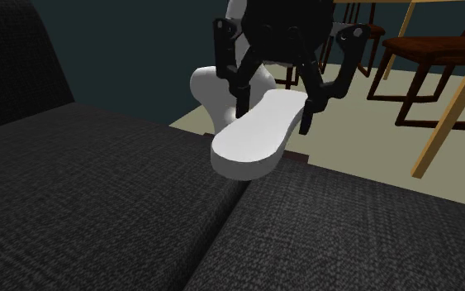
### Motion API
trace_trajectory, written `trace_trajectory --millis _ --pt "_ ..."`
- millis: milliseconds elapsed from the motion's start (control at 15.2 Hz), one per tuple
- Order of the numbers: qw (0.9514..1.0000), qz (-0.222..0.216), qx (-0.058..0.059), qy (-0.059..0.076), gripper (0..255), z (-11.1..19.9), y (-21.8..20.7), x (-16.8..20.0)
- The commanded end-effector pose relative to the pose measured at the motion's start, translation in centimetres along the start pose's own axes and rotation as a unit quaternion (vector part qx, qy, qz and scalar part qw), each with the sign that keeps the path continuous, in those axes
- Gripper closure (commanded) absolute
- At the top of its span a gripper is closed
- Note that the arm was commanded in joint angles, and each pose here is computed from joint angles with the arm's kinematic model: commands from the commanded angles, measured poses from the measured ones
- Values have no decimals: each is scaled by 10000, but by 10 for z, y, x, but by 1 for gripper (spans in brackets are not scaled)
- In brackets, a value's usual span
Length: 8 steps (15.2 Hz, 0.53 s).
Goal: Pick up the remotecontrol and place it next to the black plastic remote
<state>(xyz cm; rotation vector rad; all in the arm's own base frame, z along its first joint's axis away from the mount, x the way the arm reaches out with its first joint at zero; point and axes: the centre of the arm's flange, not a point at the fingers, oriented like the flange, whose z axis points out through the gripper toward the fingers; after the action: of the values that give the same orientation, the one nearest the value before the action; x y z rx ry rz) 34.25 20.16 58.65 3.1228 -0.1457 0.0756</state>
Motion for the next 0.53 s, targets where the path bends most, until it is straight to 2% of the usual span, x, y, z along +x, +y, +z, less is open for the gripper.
trace_trajectory --millis 0,462 --pt "10000 -8 4 -1 255 0 26 0" --pt "10000 -8 4 -1 255 -1 118 -1"
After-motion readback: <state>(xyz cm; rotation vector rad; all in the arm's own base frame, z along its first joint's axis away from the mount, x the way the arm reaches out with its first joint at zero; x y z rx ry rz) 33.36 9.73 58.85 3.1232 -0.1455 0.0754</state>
